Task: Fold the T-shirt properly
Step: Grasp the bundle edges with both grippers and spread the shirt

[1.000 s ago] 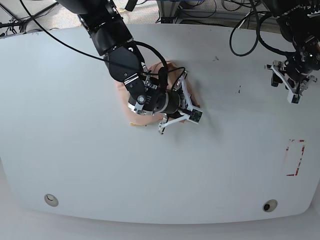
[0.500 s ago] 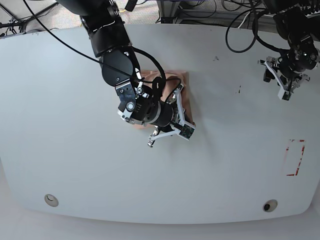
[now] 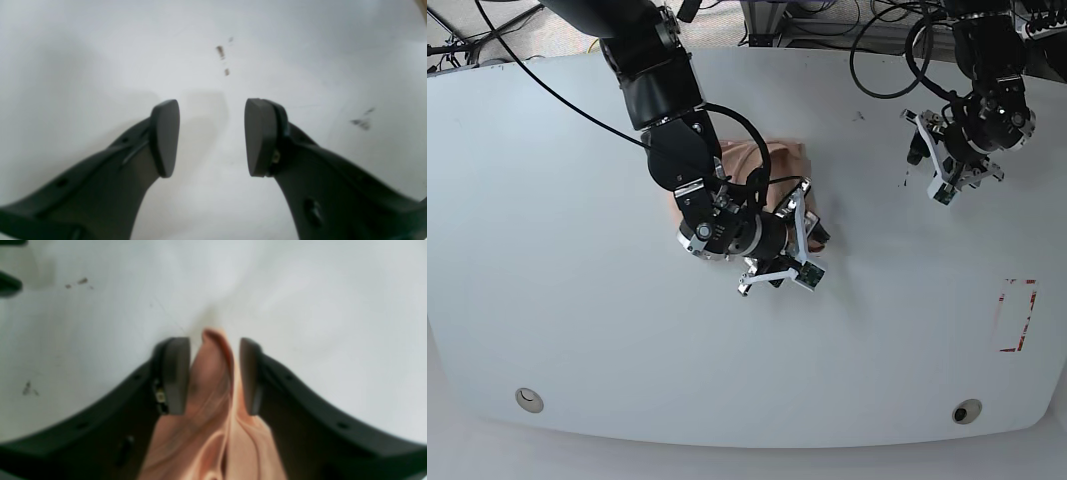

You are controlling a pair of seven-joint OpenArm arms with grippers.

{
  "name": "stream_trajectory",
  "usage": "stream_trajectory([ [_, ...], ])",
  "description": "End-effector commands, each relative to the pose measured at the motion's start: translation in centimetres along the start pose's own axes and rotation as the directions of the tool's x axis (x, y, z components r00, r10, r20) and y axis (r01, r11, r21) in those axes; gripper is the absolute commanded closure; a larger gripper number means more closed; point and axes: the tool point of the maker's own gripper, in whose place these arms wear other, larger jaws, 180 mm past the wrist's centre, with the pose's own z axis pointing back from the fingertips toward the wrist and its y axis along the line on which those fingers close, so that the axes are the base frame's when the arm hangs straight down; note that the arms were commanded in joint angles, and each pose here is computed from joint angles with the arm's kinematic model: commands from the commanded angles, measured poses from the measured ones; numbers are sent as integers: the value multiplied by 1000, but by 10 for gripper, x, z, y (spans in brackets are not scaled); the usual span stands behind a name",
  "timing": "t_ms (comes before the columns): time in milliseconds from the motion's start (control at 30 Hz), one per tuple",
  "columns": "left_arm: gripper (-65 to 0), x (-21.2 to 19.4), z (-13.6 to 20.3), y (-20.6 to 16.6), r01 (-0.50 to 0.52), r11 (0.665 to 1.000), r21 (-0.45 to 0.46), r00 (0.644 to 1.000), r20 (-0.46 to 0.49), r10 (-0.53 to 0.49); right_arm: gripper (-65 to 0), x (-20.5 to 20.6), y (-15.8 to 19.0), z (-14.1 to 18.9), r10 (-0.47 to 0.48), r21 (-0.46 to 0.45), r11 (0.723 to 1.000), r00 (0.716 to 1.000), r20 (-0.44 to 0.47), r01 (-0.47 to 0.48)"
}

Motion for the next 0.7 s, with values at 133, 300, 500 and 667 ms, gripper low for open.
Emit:
stream_trajectory([
  [133,-293,34,-9,-46,125,987,-101,991,67,-118,-379,13,-61,53,-82,-186,977,989,123,105],
  [300,-293,61,-16,-76,157,977,-141,983,122,-141,-379,-13,-88,81,-92,-267,958,993,68,107],
  [500,-293,85,-21,-125,225,957,-182,967,161,-197,-281,-54,-104,113,-156,-324,933,987,33,158],
  [667,-293,99,-22,-159,280,935,-217,952,192,-241,-122,-82,-103,118,-193,-305,935,981,-9,181],
])
